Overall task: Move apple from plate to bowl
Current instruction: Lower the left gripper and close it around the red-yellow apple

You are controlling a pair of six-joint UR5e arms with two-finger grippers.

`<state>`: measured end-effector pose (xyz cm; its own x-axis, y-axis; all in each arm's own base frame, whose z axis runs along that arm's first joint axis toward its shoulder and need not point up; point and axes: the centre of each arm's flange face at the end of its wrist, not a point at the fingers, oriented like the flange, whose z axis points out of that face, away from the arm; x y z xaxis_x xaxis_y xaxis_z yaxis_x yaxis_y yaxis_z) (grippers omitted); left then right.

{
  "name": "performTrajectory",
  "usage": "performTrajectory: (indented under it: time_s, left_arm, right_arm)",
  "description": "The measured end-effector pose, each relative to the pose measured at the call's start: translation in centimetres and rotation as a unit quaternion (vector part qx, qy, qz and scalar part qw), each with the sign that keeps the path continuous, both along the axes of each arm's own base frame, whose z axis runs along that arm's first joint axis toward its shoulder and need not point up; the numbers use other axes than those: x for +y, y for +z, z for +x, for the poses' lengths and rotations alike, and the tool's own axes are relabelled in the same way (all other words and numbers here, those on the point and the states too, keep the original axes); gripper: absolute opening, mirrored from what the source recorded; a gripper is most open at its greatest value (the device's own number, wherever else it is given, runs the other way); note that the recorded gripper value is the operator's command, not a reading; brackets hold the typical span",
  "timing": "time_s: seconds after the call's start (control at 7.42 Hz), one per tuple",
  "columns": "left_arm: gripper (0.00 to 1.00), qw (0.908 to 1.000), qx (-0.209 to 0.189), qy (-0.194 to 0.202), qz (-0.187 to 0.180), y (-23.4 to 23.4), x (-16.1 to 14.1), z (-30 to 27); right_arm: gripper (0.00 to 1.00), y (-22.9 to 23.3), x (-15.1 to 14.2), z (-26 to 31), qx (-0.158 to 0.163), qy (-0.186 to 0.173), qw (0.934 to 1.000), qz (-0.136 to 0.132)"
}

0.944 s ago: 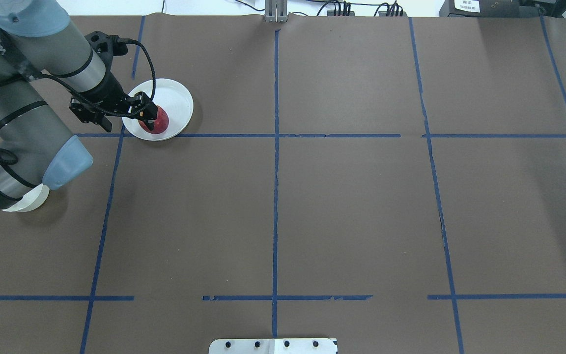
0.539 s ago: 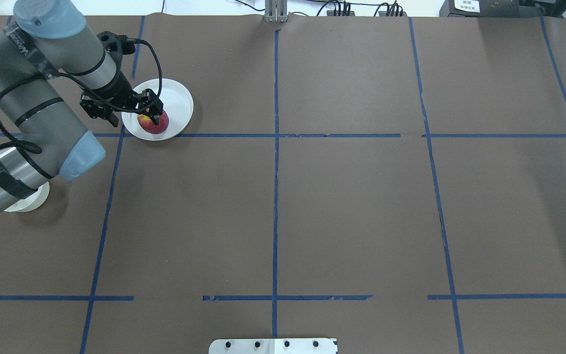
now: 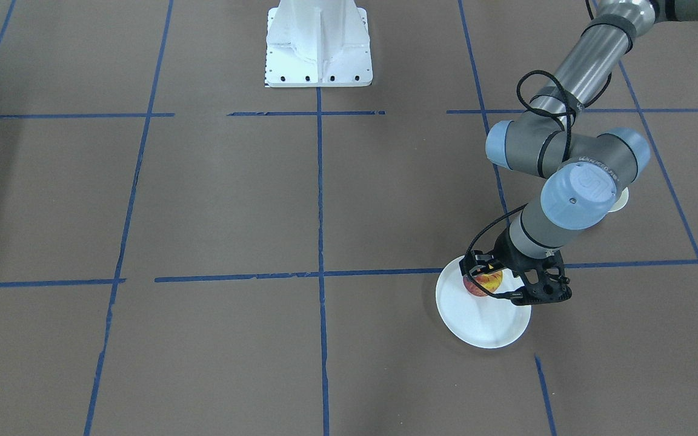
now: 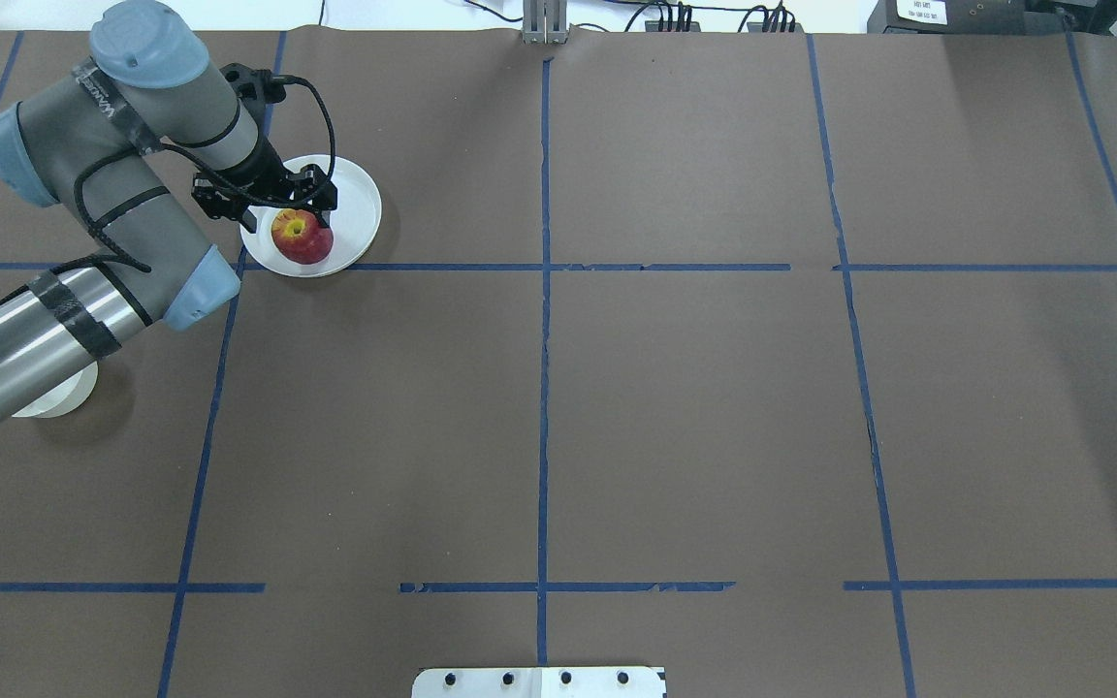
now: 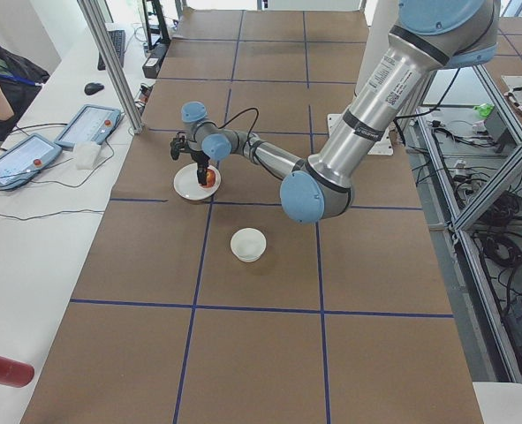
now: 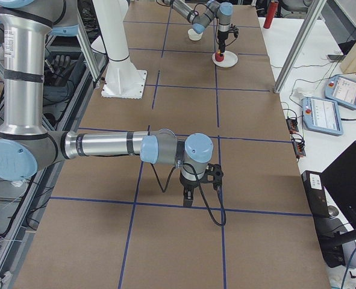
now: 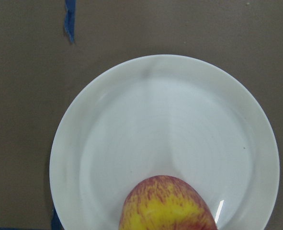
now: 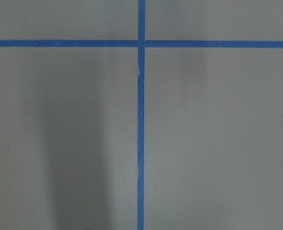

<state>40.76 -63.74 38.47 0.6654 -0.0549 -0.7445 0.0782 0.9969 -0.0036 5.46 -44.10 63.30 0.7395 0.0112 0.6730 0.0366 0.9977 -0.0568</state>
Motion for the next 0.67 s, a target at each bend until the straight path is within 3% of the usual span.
performTrajectory:
  time_s: [0.67]
  left_arm:
    - [1.0, 1.0, 0.003, 0.001, 0.001, 0.4, -0.8, 1.2]
  right_arm:
    - [1.0, 0.0, 0.0, 0.0, 0.0, 0.0, 1.0, 0.0]
